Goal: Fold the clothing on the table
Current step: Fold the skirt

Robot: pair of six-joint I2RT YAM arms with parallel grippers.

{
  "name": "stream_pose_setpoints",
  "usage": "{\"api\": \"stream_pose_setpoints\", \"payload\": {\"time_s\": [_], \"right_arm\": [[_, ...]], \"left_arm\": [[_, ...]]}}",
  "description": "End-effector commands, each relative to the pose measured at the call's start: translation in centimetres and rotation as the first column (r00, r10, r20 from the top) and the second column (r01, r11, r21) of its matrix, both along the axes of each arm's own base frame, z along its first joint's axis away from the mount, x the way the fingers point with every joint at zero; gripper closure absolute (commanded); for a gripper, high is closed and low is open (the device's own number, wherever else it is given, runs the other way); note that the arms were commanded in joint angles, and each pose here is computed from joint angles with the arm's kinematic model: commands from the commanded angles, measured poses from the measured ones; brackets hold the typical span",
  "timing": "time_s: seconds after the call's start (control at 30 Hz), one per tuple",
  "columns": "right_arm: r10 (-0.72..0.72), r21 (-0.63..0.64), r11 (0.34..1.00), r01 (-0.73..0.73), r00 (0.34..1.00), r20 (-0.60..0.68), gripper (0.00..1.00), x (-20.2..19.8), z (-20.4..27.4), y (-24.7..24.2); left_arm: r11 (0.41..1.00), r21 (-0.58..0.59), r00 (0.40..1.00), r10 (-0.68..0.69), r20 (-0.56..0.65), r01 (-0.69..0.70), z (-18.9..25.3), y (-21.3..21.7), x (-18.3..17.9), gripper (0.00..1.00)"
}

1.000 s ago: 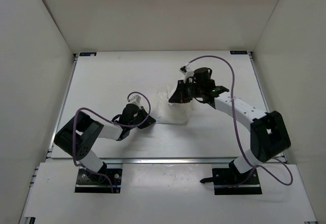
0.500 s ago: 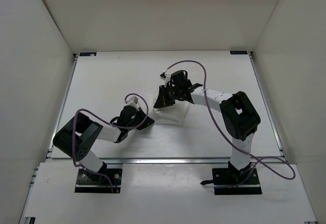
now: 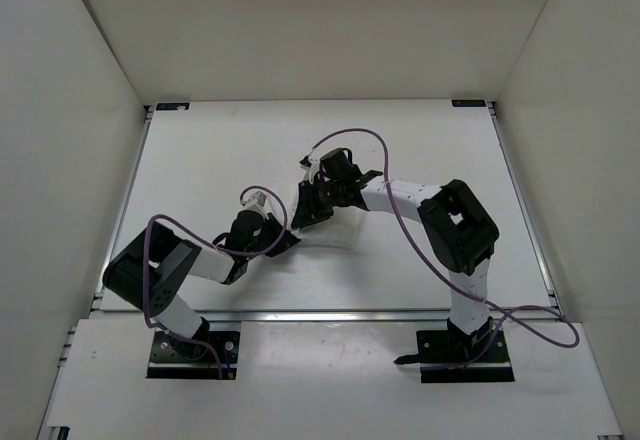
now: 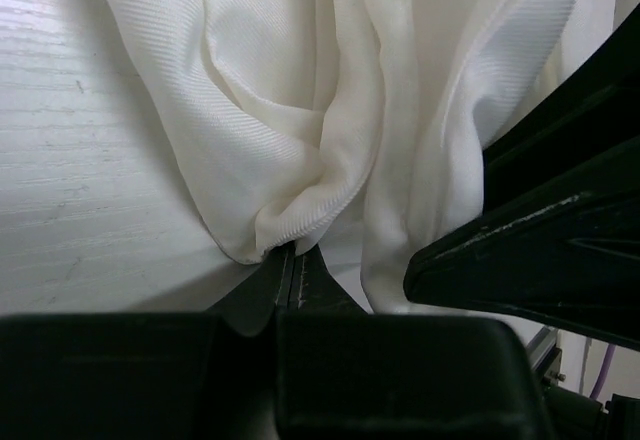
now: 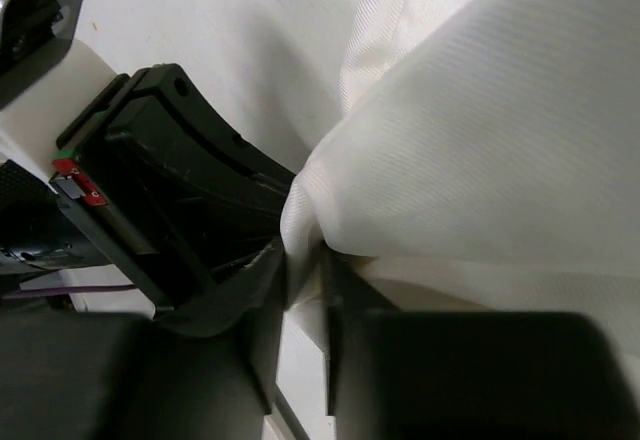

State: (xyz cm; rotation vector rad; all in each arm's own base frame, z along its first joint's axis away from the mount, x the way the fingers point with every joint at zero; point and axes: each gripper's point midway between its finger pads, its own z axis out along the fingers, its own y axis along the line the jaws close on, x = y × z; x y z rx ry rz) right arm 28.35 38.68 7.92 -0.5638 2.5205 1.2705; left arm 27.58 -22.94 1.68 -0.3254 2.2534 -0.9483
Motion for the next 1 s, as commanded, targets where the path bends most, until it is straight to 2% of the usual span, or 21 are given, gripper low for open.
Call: {"api": "stream_pose_setpoints", "payload": {"time_s": [0.0,0.1,0.23,0.33,0.43,0.5,0.53,0.57,0.63,0.7,0.83,0.97], "right_arm": [[0.036,0.037,0.999,-0.040,0.994,0.108,0.80,1.4,2.2,1.3],[0.044,0.049,0.997,-0.052,0.988,0.145,0.59,2.3,4.1,1.5],[-0.007,0.103,0.994,-0.020,0.968,0.249,0.51,4.3,10.4,0.8],[-0.059,0.146,0.989,0.013,0.948,0.313,0.46,5.1,14.9,-0.3],[-0.108,0.196,0.980,0.045,0.940,0.325,0.49,5.3,17.0,-2.4],[-0.144,0.203,0.976,0.079,0.934,0.327,0.57,5.7,16.4,-3.8],[-0.147,0.193,0.977,0.087,0.936,0.319,0.68,5.5,15.6,-4.3],[-0.156,0.191,0.977,0.098,0.935,0.318,0.73,5.7,15.5,-4.7],[-0.158,0.186,0.977,0.106,0.944,0.291,1.00,5.4,13.7,-5.1],[-0.145,0.197,0.976,0.092,0.950,0.276,1.00,5.0,12.7,-4.5],[-0.053,0.170,0.985,0.015,0.974,0.221,1.00,3.5,8.7,-1.6],[0.025,0.067,0.997,-0.033,0.993,0.117,1.00,1.6,2.2,1.0]], "left_arm": [[1.000,-0.016,1.000,-0.004,-0.008,0.004,0.0,0.6,-0.7,0.98],[0.999,-0.044,1.000,-0.016,-0.004,0.016,0.9,0.3,-0.9,0.91],[0.996,-0.083,1.000,0.014,0.013,-0.013,2.6,1.2,-1.7,0.73],[0.995,-0.080,0.998,0.059,0.011,-0.058,3.1,2.7,-2.4,0.69],[0.993,-0.082,0.997,0.081,-0.003,-0.081,3.4,3.9,-3.2,0.62],[0.990,-0.091,0.994,0.113,0.015,-0.111,3.9,4.9,-3.7,0.58],[0.987,-0.069,0.990,0.141,-0.013,-0.142,2.9,5.8,-4.3,0.58],[0.983,-0.091,0.986,0.164,0.023,-0.161,4.0,6.1,-4.1,0.58],[0.967,-0.085,0.969,0.242,0.037,-0.239,3.9,7.9,-4.4,0.60],[0.939,-0.146,0.939,0.328,0.102,-0.312,6.1,9.7,-3.7,0.63],[0.901,-0.188,0.891,0.422,0.168,-0.391,8.6,12.4,-3.3,0.69],[0.912,-0.163,0.903,0.400,0.159,-0.375,8.4,12.4,-3.7,0.67]]}}
